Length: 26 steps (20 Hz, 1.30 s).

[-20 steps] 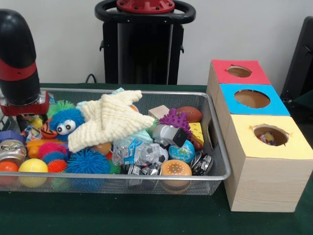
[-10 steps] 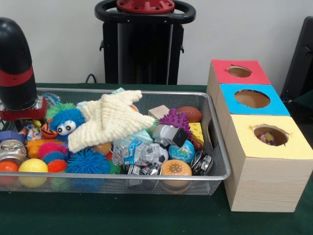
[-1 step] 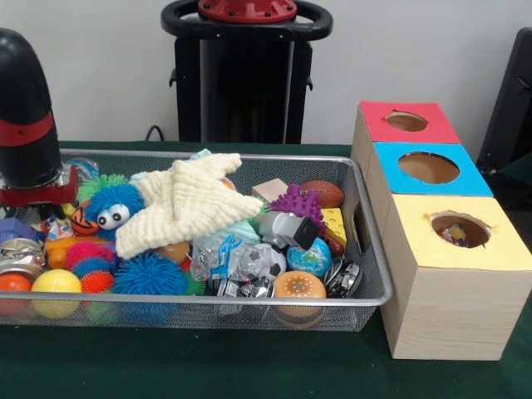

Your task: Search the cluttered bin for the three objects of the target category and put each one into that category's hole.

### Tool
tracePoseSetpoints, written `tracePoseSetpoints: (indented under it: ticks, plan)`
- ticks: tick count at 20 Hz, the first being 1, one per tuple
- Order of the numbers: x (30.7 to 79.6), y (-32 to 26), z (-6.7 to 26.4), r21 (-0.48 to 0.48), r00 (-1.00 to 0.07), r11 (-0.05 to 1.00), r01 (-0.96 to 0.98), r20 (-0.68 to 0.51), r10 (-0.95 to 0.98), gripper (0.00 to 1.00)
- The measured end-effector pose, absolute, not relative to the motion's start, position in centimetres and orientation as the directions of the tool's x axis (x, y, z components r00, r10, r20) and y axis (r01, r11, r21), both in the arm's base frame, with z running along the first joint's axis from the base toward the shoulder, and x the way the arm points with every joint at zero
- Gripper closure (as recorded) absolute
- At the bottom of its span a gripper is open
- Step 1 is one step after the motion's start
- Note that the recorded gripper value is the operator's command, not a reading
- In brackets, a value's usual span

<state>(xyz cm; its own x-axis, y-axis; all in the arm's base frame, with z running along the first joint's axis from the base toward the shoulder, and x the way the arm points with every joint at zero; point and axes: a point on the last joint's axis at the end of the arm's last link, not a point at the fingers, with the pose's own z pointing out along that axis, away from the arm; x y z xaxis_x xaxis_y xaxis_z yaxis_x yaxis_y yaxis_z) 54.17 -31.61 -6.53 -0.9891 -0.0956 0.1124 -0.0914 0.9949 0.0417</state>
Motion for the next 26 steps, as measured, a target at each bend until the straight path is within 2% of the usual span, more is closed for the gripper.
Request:
tracePoseSetpoints:
  ticks: [15, 26]
  plan:
    - [54.0, -31.7, -6.3, 0.06, -0.993, 0.995, -0.081, 0.079, -0.086, 1.0]
    - [55.2, -32.0, -2.3, 0.016, -0.993, 0.995, -0.101, 0.057, -0.102, 1.0]
